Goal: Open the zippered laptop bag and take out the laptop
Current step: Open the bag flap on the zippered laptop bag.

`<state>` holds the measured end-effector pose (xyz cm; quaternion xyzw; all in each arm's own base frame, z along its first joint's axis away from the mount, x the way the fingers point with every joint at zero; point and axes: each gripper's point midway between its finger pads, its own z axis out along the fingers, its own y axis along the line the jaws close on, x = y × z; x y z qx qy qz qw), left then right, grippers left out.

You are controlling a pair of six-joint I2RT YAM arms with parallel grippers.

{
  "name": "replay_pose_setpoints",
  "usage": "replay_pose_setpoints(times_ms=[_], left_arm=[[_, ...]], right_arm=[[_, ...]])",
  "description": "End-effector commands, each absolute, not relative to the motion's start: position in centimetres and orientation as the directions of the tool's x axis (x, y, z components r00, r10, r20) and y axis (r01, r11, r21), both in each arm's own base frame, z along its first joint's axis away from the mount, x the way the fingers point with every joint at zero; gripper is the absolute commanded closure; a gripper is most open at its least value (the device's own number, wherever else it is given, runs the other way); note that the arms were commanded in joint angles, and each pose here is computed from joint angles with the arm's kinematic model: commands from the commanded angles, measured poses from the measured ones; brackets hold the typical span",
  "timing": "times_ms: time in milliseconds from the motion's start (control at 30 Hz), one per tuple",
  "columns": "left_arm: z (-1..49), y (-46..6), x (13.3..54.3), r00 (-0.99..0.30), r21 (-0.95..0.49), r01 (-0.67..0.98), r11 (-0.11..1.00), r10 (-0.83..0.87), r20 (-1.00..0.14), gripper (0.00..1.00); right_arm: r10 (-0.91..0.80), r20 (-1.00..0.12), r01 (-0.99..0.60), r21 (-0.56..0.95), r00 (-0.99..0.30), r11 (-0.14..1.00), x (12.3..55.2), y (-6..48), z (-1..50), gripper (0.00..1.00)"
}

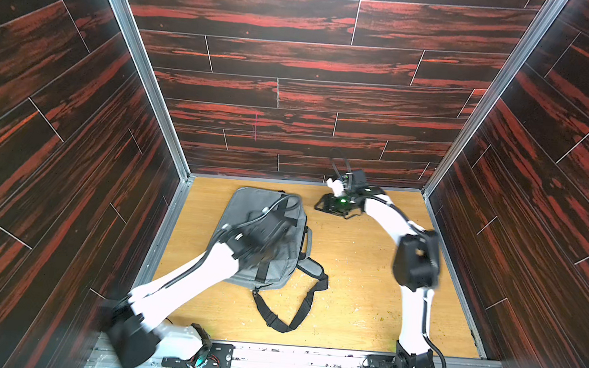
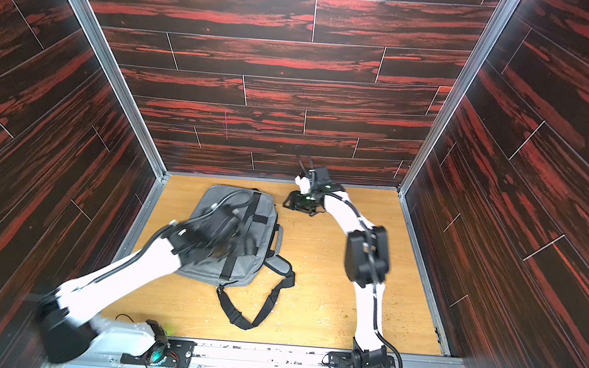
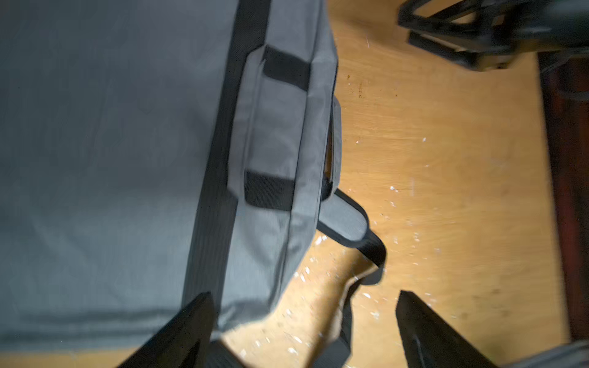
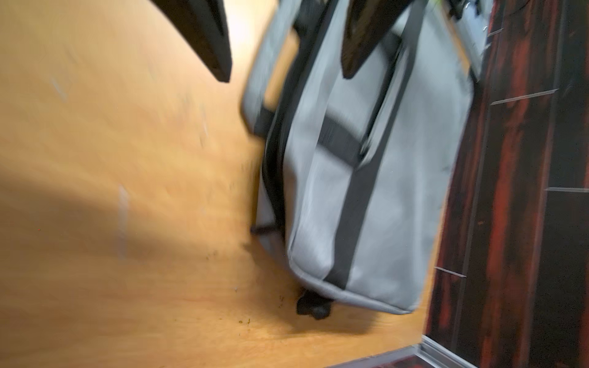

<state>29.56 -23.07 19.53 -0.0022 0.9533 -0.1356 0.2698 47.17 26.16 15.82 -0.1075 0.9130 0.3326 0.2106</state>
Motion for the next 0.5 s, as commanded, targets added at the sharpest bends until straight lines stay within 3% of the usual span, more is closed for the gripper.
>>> replay_pose_setpoints(times_ms=[0, 200, 467], left_arm=[[16.3, -22.7, 30.3, -0.879, -0.046, 0.220, 0.974, 0.178, -0.442, 0.09], [13.0, -26.2, 33.4, -0.891, -0.053, 0.279, 0.959, 0.238, -0.387, 0.13], [8.2, -26.2, 36.0, -0.904, 0.102, 0.277, 0.955, 0.296, -0.308, 0.17]], right_arm=[[-0.052, -0.496, -0.363, 0.555, -0.867, 0.749, 43.7, 23.7, 19.3, 0.38], [-0.012, -0.482, -0.333, 0.586, -0.876, 0.739, 37.6, 20.1, 19.9, 0.23], [0.078, -0.458, -0.282, 0.664, -0.885, 0.693, 32.9, 18.2, 19.6, 0.11]])
